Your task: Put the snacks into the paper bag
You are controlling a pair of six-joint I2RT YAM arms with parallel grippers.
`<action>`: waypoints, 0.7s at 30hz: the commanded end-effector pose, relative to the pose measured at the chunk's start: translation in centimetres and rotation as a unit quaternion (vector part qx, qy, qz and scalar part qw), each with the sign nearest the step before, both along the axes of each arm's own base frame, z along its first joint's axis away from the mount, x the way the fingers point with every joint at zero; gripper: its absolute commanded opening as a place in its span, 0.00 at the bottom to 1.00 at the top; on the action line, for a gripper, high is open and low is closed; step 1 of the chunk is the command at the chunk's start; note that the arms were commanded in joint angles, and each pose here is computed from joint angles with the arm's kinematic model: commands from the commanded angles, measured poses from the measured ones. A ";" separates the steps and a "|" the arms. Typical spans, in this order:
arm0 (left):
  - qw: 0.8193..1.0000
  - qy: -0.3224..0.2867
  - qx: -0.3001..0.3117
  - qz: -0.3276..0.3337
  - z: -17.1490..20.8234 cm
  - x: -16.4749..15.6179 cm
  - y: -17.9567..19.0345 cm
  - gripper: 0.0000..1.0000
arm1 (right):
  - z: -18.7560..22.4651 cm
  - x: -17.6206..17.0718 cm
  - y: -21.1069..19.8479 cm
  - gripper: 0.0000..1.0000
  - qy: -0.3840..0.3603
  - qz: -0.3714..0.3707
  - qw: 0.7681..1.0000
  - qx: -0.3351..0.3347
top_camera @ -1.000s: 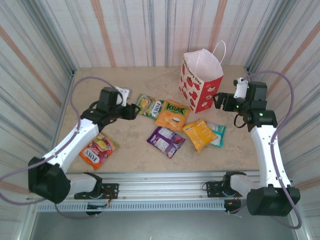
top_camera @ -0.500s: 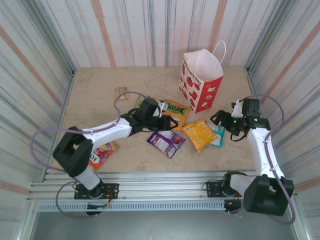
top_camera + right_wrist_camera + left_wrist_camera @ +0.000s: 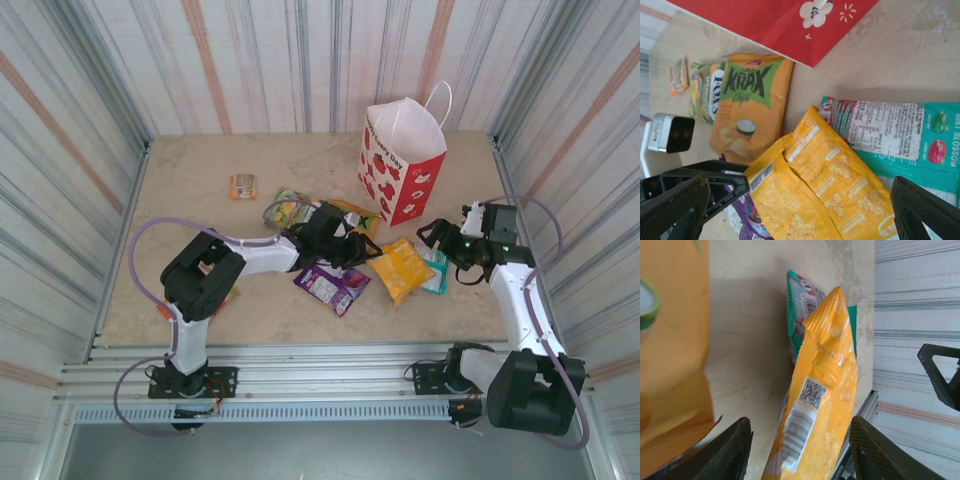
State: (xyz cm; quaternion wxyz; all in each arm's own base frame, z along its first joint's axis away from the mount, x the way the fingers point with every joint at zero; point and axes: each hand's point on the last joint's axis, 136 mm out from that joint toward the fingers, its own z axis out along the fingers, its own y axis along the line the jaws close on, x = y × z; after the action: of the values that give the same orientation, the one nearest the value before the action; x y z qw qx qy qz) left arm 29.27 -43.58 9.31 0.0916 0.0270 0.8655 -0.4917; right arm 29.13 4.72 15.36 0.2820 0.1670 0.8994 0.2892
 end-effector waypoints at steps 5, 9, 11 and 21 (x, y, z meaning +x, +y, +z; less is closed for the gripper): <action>0.999 0.004 -0.030 -0.033 1.5 -0.4 -2.9 0.45 | 0.8 0.0 0.5 0.94 -0.015 0.003 1.000 0.020; 0.999 -0.006 -0.016 -0.039 1.6 -0.7 -2.4 0.26 | 1.4 0.1 0.7 0.93 -0.030 0.008 0.999 0.023; 0.999 -0.025 -0.004 -0.041 2.0 -0.7 -1.9 0.19 | 1.9 0.1 0.8 0.93 -0.044 0.011 0.999 0.025; 0.984 -0.150 0.019 -0.097 7.6 -0.9 -0.5 0.02 | 5.6 0.2 1.0 0.94 -0.148 0.033 0.988 -0.003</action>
State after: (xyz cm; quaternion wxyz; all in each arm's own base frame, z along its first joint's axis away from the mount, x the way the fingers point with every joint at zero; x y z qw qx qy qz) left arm 28.11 -44.16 11.92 0.1137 0.1238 0.8694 -0.4646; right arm 29.16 5.38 19.56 0.3711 0.1269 0.8648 0.3135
